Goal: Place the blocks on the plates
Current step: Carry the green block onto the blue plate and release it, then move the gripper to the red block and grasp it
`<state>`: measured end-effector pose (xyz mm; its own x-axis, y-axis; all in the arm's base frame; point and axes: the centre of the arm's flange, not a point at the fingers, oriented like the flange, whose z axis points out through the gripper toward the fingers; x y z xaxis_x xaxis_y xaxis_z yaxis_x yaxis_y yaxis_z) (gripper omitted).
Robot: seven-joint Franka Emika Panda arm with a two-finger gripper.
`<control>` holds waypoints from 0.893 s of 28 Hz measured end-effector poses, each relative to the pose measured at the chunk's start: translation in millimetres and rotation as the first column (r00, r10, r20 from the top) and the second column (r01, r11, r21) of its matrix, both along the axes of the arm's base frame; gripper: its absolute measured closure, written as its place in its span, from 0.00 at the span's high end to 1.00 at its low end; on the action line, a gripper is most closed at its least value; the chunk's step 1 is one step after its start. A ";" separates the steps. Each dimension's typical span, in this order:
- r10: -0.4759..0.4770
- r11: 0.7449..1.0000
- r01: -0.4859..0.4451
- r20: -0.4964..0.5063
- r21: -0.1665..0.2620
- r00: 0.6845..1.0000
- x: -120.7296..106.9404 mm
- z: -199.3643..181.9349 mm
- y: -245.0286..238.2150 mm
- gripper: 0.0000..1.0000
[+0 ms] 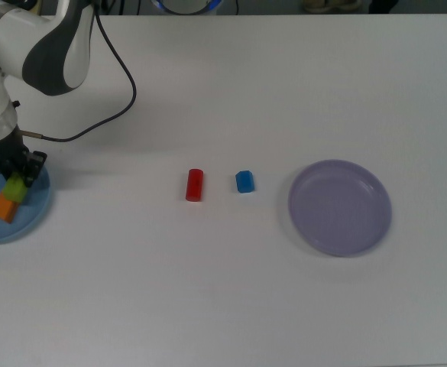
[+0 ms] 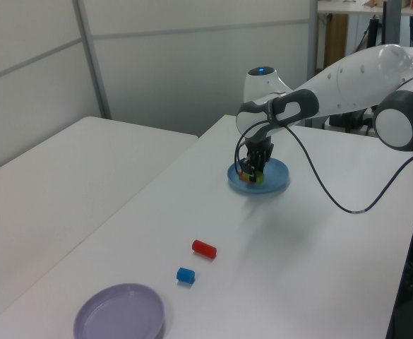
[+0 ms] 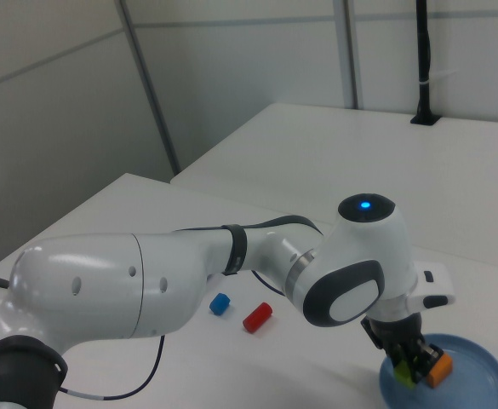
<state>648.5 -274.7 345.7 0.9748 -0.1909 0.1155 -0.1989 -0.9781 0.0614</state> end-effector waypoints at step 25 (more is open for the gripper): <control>0.234 0.968 -0.220 -0.115 0.120 0.965 31.6 25.7 231.4 1.00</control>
